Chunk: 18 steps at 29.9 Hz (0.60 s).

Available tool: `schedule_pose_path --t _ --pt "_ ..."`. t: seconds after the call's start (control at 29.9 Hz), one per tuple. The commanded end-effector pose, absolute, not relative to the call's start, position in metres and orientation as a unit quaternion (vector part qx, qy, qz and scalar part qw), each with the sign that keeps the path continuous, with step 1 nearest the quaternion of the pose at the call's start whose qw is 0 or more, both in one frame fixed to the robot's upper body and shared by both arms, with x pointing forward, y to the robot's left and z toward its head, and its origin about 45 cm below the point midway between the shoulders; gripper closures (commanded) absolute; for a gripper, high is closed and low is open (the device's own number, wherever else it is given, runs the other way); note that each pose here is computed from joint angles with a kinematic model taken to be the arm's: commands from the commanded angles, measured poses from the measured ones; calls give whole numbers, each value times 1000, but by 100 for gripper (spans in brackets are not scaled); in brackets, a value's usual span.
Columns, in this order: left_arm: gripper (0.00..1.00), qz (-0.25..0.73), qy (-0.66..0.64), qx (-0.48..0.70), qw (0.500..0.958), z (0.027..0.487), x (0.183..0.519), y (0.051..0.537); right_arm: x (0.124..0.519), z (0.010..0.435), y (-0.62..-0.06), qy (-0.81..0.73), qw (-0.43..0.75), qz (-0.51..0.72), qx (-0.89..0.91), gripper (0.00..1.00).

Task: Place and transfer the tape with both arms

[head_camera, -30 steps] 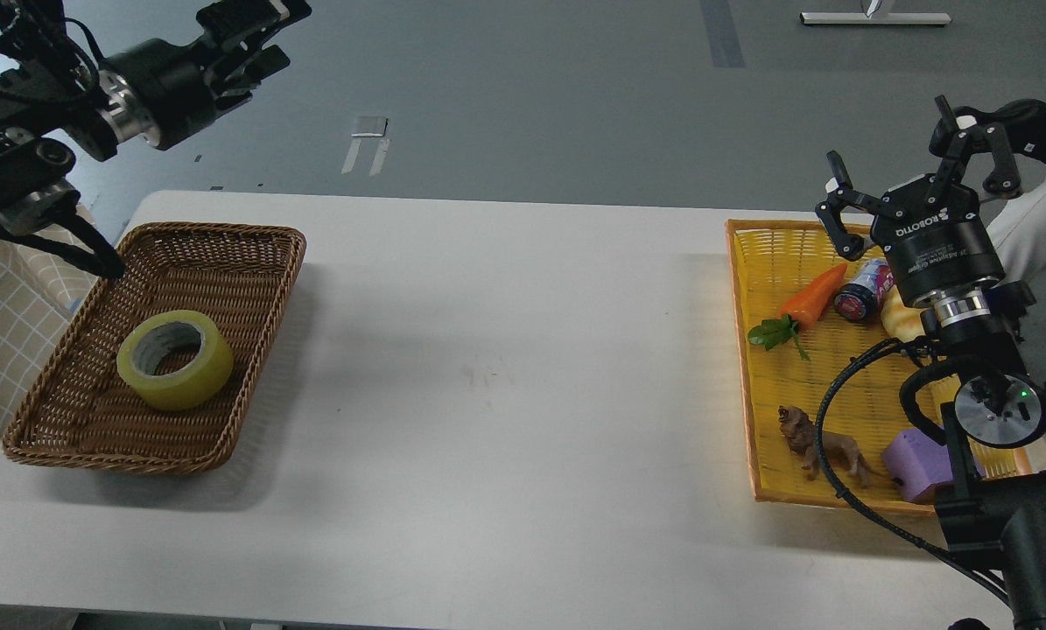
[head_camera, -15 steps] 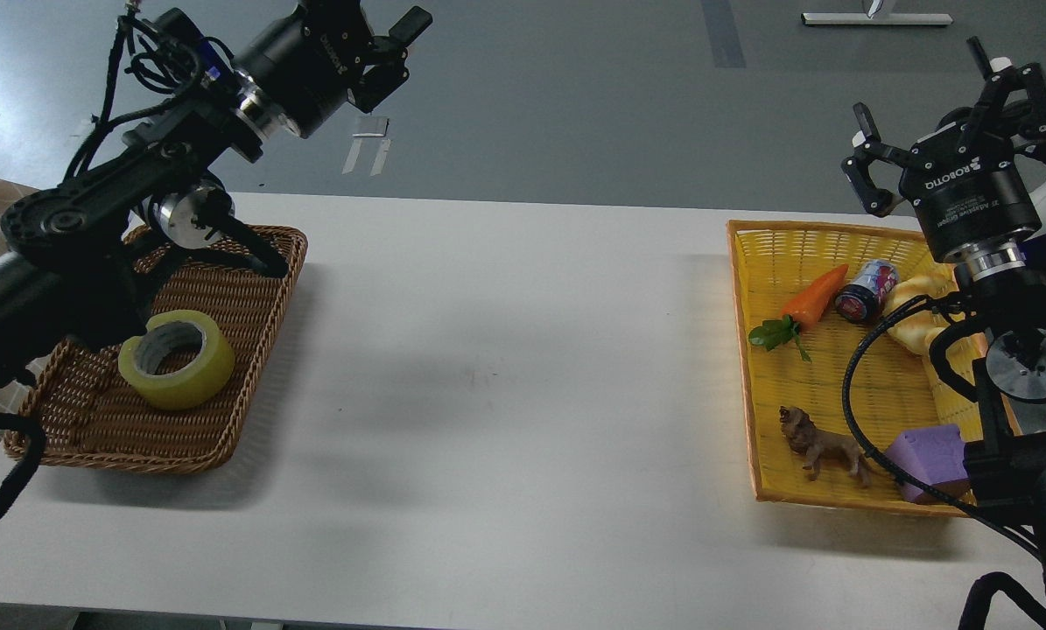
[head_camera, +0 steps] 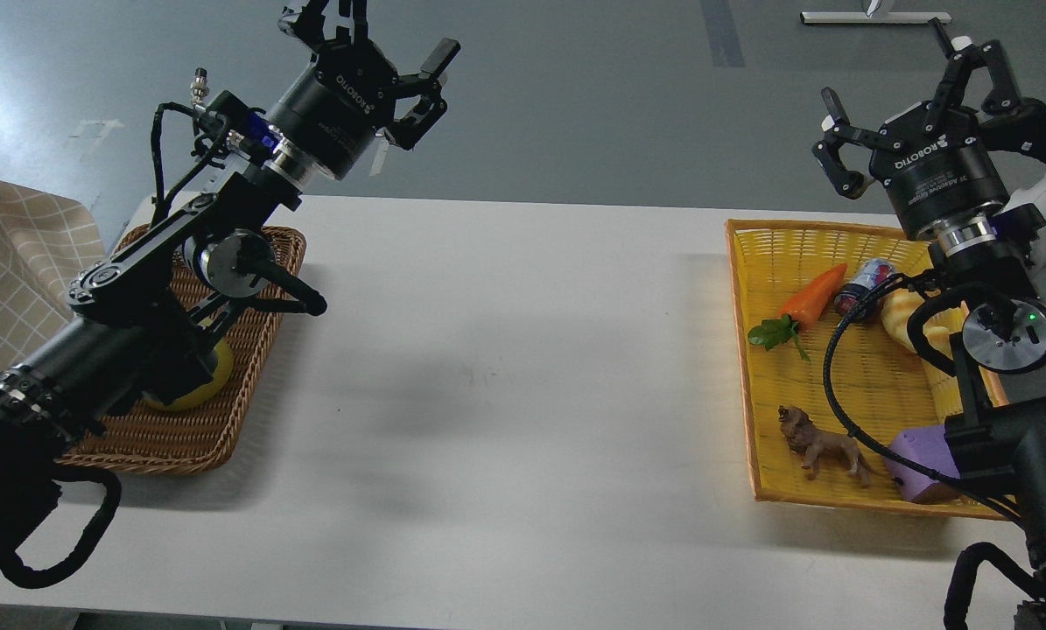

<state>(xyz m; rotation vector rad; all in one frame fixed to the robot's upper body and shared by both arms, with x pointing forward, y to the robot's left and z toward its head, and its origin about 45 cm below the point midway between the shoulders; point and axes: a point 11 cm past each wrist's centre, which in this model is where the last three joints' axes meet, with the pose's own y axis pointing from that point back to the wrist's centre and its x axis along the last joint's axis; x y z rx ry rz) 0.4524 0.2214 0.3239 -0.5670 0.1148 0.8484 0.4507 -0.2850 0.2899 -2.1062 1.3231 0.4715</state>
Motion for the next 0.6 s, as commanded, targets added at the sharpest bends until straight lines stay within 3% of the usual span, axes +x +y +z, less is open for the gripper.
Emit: schedule_pose_path --t 0.0,0.57 --pt "2 406 64 -278 868 318 448 223 454 295 -269 483 291 174 -807 0" --pt "2 414 71 -299 857 323 450 230 461 292 -241 466 296 194 -811 0"
